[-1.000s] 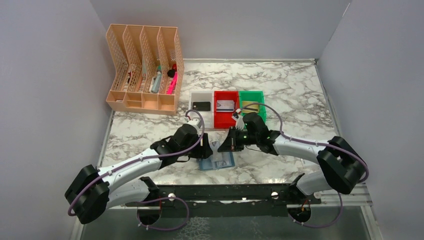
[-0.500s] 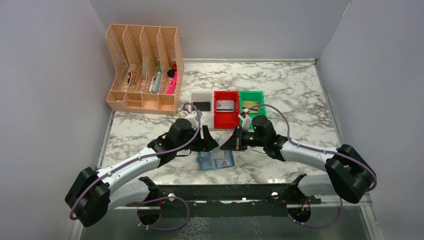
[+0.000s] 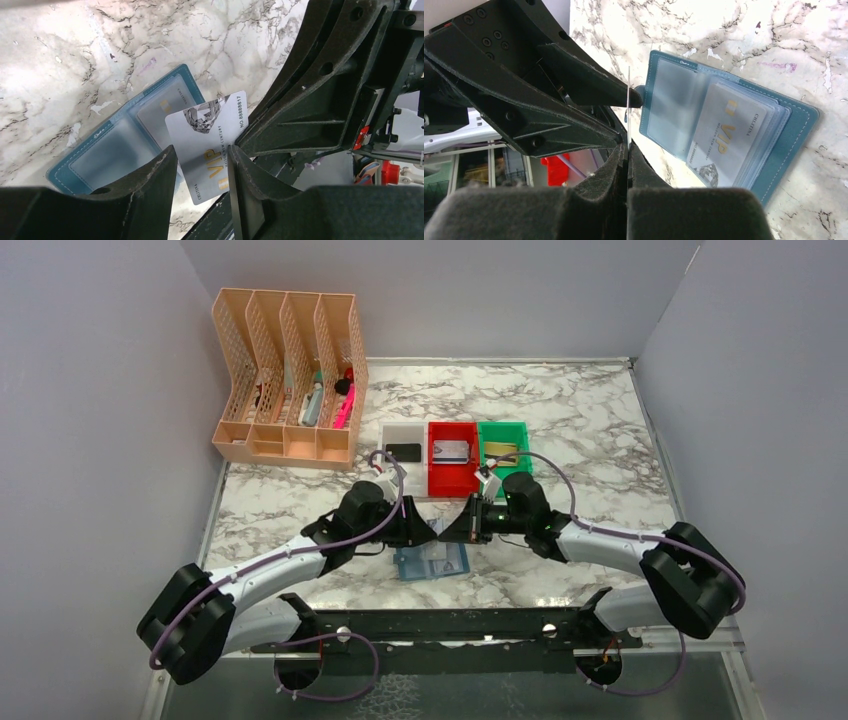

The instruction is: Take the credit cards out of the card holder

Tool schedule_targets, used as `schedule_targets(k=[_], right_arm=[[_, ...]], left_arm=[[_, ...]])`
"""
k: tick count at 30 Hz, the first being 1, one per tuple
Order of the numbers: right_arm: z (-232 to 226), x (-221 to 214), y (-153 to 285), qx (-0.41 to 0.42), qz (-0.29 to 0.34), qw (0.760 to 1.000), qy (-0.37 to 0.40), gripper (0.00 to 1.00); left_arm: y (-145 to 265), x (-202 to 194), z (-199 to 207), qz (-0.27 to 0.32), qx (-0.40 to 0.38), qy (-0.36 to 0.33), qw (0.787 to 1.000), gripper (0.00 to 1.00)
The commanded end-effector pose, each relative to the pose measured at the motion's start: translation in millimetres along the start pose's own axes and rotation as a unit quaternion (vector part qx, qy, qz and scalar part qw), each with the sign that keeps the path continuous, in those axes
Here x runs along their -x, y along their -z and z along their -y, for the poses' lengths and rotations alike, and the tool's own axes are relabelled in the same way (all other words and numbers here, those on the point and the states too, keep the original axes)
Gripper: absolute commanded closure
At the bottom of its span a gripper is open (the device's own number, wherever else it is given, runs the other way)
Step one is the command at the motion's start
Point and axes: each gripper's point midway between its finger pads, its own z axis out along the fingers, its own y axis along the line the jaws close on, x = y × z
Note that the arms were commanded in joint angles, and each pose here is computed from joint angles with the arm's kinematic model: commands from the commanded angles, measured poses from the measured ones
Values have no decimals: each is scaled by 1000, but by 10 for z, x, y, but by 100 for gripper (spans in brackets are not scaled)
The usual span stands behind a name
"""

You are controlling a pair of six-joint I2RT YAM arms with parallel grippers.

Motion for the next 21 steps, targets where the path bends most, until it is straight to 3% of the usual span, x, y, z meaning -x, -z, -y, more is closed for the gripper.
schedule_targets(k=[1,10,16,21], right_arm=[[-61,3,-29,20,-2,1000,-2,94],[18,-11,-65,4,-7,1000,-14,89],[56,28,-37,-15,5,1000,-10,98],[235,258,87,-114,48,992,25,99]], left_arm=[[11,36,260,0,-59,-4,998,57],[-2,11,239,-1,-60,3,998,60],[10,34,182,4,-39,1,999,60],[76,79,-100,16,47,-15,999,49]])
